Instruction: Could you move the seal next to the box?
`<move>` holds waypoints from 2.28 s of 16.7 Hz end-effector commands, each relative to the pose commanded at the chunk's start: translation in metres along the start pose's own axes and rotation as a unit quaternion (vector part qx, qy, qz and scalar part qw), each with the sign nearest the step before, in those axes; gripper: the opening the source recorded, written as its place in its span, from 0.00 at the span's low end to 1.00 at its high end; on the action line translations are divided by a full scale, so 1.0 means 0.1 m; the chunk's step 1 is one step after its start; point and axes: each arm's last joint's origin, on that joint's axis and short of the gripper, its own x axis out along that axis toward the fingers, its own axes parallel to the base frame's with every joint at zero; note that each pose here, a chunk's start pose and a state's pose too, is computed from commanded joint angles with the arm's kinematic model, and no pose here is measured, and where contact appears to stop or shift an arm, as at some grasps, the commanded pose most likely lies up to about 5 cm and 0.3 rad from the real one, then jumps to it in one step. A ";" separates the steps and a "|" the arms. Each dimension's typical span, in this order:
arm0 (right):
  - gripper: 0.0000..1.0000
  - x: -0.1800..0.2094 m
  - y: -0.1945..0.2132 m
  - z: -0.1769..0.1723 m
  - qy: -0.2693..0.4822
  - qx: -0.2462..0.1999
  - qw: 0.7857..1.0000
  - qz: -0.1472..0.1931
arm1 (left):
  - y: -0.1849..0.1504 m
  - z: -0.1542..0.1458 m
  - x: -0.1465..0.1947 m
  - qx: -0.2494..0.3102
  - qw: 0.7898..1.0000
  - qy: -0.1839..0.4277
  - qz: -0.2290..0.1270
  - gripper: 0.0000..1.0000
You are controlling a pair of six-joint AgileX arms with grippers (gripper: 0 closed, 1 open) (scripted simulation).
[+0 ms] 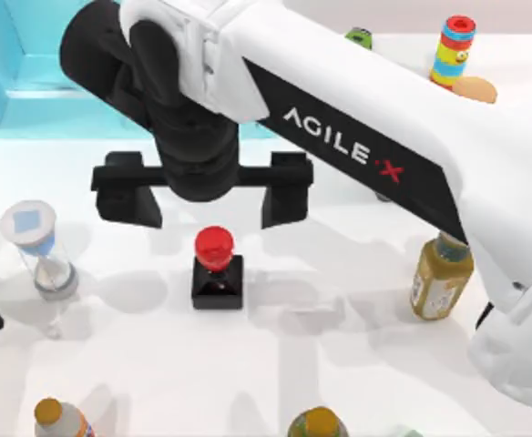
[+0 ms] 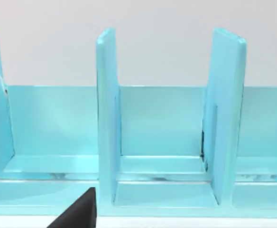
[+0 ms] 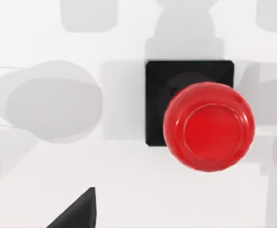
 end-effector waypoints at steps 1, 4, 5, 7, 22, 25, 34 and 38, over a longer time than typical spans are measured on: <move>1.00 0.01 0.00 0.00 0.000 0.000 1.000 0.000 | 0.00 0.00 0.00 0.000 1.000 0.000 0.000 1.00; 1.00 0.17 0.02 0.01 -0.001 -0.002 1.000 0.000 | 0.00 0.00 0.00 0.000 1.000 0.000 0.000 1.00; 1.00 0.27 0.03 0.02 -0.001 -0.002 1.000 0.001 | 0.00 0.00 0.00 0.000 1.000 0.000 0.000 1.00; 1.00 0.49 0.04 0.02 -0.001 -0.002 1.000 0.001 | 0.00 0.00 0.00 0.000 1.000 0.000 0.000 1.00; 0.55 0.99 0.01 -0.02 -0.001 -0.002 1.000 0.001 | 0.00 0.00 0.00 0.000 1.000 0.000 0.000 1.00; 0.32 0.99 0.01 -0.02 -0.001 -0.002 1.000 0.001 | 0.00 0.00 0.00 0.000 1.000 0.000 0.000 1.00; 0.00 0.99 0.01 -0.02 -0.001 -0.002 1.000 0.001 | 0.00 0.00 0.00 0.000 1.000 0.000 0.000 1.00; 0.00 0.98 0.02 -0.03 -0.001 -0.003 1.000 0.001 | 0.00 0.00 0.00 0.000 1.000 0.000 0.000 1.00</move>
